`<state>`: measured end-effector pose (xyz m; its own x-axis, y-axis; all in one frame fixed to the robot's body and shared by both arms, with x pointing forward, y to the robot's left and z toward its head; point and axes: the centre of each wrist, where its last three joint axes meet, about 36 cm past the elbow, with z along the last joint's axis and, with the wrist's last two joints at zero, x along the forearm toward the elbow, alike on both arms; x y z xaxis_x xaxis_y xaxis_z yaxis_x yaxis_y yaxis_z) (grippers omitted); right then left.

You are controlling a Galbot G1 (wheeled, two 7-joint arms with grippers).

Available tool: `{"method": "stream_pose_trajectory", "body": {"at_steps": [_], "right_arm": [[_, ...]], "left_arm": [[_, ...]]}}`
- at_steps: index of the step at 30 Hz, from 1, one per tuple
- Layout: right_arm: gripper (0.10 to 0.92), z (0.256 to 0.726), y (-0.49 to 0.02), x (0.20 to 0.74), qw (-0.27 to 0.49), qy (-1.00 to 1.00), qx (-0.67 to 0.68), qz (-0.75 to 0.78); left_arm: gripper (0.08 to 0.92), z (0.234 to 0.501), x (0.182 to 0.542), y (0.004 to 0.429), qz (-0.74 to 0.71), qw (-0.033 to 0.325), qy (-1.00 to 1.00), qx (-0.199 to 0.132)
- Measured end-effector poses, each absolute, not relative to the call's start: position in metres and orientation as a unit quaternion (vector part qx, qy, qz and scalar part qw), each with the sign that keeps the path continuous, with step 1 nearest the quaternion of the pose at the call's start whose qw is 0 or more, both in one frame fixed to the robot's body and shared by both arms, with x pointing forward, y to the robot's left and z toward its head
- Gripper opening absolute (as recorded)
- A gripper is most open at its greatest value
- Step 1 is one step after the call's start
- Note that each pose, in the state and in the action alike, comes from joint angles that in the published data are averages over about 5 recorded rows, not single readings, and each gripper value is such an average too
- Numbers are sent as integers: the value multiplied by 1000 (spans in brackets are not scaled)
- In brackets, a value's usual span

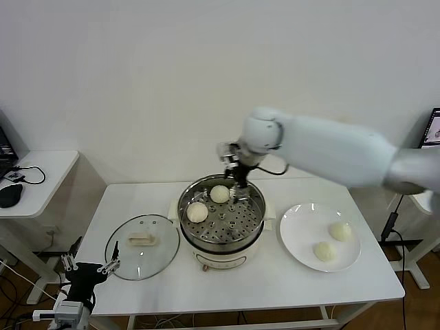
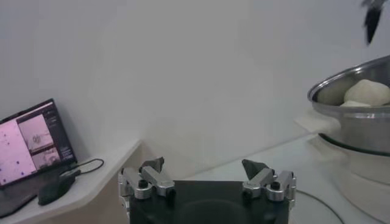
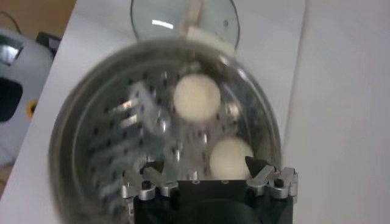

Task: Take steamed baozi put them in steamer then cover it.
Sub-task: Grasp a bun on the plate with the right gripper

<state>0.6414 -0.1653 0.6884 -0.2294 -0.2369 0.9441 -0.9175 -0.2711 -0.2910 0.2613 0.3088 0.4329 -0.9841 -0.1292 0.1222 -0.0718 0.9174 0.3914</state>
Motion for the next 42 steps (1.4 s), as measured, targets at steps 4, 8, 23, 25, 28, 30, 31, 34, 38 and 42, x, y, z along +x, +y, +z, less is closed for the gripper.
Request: {"method": "stream_pose_trajectory", "body": {"at_steps": [4,8,23,25,28,30,31,34,38,42], "right_arm": [[823,686,-220,629,305,-528,538,582],[823,673,-268,615,319,-529,529,581],[823,582,-375,563,379,-529,502,569],[823,571,-382,559,386,-529,498,569],[823,555,-390,555,395,-528,492,568],[823,545,-394,554,401,-528,489,568],[823,540,-396,554,403,-527,487,568],[823,528,-400,555,408,-527,483,568],[823,511,-403,558,414,-528,479,566],[823,496,-402,562,418,-530,478,562]], "left_arm": [[823,433,262,308,-198,73,-976,47],[823,432,262,308,-200,74,-976,46],[823,425,257,309,-203,88,-974,49],[823,424,257,309,-204,89,-974,49],[823,424,257,309,-205,90,-973,50],[823,424,256,309,-206,91,-973,51],[823,424,256,310,-206,91,-973,51],[823,424,255,310,-207,92,-973,53],[823,423,255,311,-207,94,-972,55],[823,422,254,313,-208,96,-972,57]]}}
